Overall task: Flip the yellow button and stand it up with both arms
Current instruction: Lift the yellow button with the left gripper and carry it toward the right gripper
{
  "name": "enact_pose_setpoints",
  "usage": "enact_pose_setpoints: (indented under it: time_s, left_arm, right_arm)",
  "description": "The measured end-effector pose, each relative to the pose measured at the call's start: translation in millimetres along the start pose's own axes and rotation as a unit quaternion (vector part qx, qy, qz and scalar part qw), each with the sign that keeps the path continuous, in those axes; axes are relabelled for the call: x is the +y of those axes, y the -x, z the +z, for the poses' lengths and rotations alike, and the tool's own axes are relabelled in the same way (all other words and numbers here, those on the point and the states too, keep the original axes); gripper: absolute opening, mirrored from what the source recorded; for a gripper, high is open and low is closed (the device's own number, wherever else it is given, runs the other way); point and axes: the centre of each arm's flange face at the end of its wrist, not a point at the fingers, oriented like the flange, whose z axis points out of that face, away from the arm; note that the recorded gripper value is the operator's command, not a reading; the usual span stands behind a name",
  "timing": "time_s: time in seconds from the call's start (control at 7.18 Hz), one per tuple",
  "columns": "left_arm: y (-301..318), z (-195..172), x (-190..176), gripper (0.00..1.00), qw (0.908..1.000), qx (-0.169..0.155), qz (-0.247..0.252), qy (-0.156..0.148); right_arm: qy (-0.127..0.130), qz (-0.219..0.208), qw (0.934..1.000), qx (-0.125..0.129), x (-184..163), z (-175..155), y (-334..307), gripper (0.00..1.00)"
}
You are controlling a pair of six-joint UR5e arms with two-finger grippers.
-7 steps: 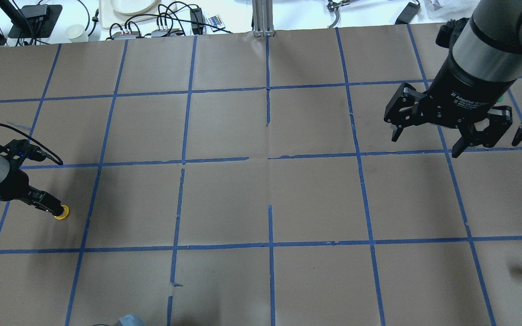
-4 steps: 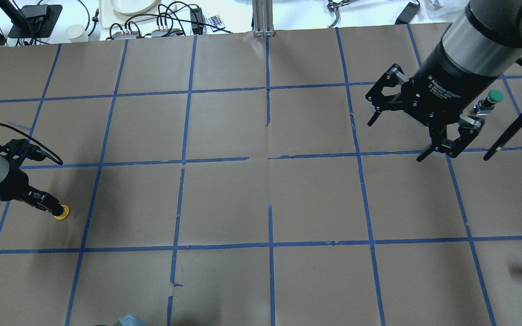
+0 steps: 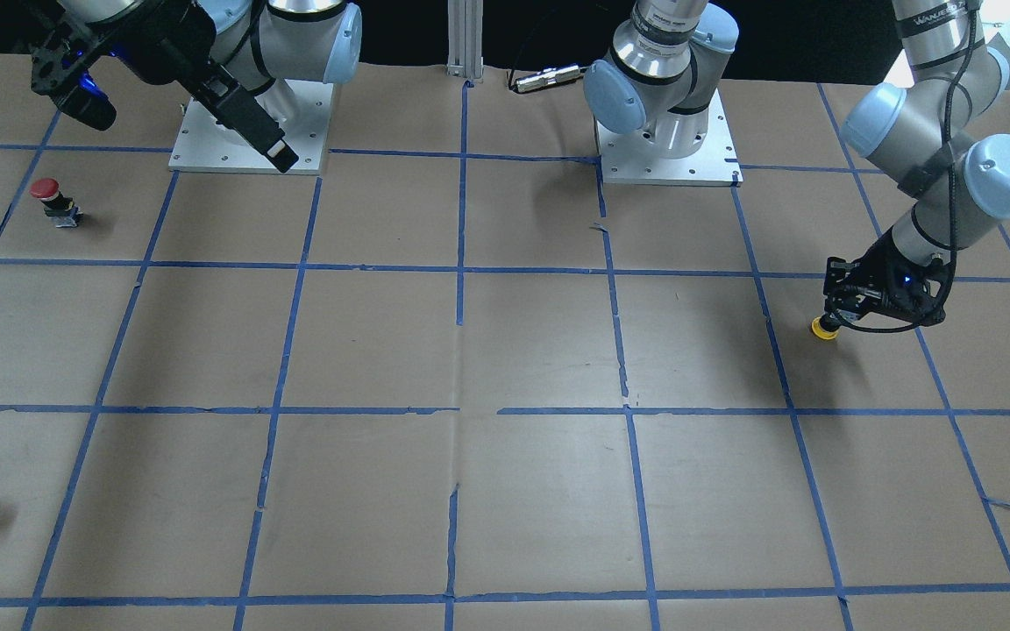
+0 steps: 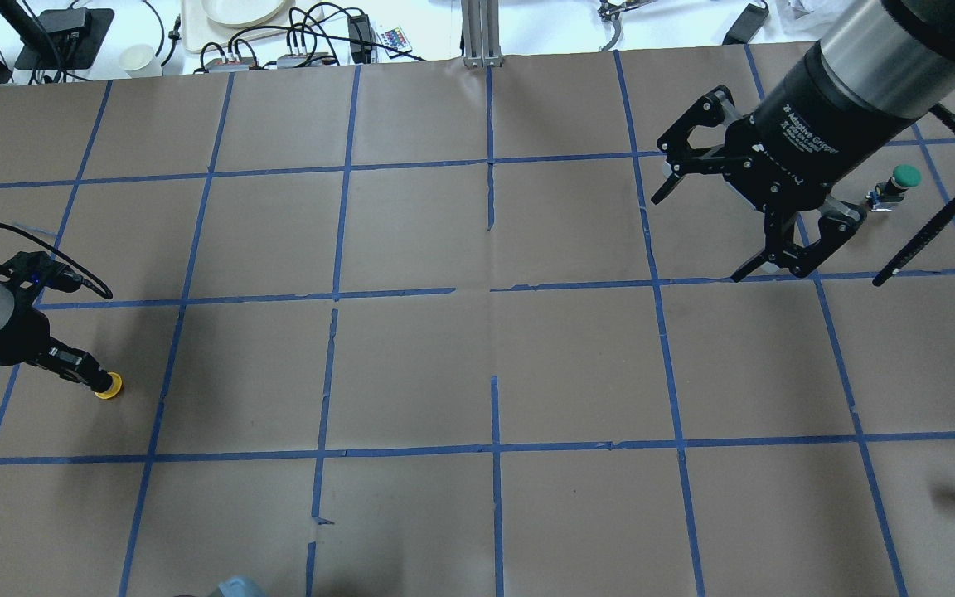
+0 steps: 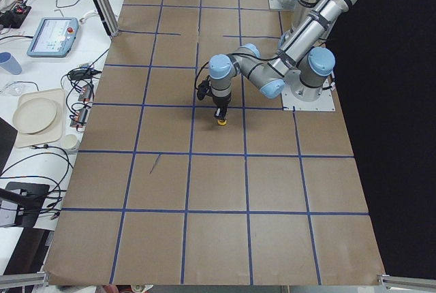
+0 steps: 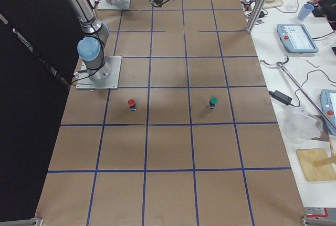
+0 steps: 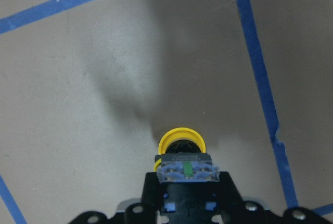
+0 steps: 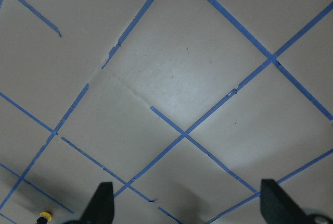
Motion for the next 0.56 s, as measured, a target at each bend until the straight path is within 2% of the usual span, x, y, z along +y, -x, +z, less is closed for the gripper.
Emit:
enact_pose_setpoints:
  time_s: [0.28,0.56]
  left_arm:
    - [-12,-21,0,0.03,0.9999,0.004,0.0,-0.01]
    - [-61,-51,-10,0.02,0.9976,0.061,-0.006,-0.031]
  right_arm:
    - [0.031,0.011,0.9992,-0.021,-4,5,2,1.0]
    - [0.068,0.05,0.9955,-0.044,-27,5,-3,1.0]
